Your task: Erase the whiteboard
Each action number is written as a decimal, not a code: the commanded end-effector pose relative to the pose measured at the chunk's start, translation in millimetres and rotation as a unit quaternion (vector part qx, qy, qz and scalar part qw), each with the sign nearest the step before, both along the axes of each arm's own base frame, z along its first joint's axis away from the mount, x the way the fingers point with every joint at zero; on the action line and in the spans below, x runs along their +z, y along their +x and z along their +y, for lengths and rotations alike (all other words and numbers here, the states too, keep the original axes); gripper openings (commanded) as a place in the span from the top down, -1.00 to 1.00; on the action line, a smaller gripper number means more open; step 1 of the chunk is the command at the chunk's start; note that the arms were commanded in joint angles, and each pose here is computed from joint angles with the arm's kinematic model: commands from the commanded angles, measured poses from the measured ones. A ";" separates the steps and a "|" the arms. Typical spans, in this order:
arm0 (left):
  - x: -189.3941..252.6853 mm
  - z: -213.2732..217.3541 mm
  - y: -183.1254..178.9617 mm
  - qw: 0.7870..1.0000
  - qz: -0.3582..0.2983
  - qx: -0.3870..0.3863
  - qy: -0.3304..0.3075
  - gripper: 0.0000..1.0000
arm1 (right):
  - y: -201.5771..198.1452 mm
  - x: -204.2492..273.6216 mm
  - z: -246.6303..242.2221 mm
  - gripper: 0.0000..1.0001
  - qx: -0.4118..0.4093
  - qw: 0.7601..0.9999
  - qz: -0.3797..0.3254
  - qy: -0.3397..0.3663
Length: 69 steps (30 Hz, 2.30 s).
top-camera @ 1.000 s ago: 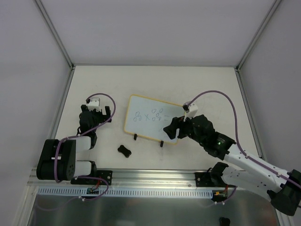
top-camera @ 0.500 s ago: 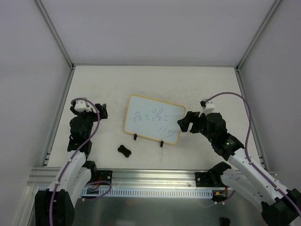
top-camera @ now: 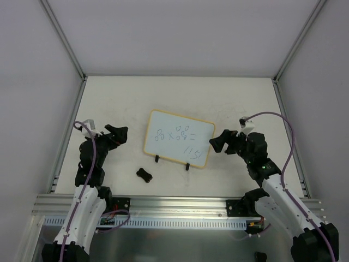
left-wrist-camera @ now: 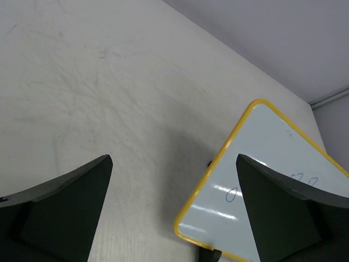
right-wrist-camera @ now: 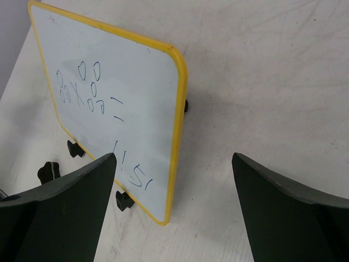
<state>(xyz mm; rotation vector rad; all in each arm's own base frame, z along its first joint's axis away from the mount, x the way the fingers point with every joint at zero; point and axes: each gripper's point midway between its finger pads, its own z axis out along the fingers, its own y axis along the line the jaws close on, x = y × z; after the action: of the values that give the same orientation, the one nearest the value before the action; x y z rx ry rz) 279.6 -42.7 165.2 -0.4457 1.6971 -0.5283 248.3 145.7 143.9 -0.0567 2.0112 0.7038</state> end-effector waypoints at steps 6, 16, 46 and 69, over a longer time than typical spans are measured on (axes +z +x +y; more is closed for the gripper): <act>2.2 -38.9 -23.6 0.993 -0.006 -0.095 -0.073 -0.98 | 11.8 29.5 31.9 -0.84 0.093 0.988 -0.088 0.085; -26.7 -54.0 -40.6 0.984 0.040 -0.128 -0.116 -0.98 | 23.0 26.8 28.6 -0.79 0.116 0.980 -0.104 0.127; -34.9 -61.3 -67.4 0.981 0.055 -0.160 -0.099 -0.98 | 21.6 24.6 53.2 -0.04 0.241 0.937 -0.108 0.228; -43.5 -74.1 -82.1 0.969 0.075 -0.194 -0.131 -0.98 | 36.9 10.3 65.9 0.84 0.257 0.938 -0.118 0.203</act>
<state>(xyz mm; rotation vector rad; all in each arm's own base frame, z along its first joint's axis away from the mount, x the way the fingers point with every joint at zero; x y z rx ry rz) 204.3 -108.2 122.5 -0.3557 1.8673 -0.9659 271.3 209.6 119.9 -0.2415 1.8269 1.4708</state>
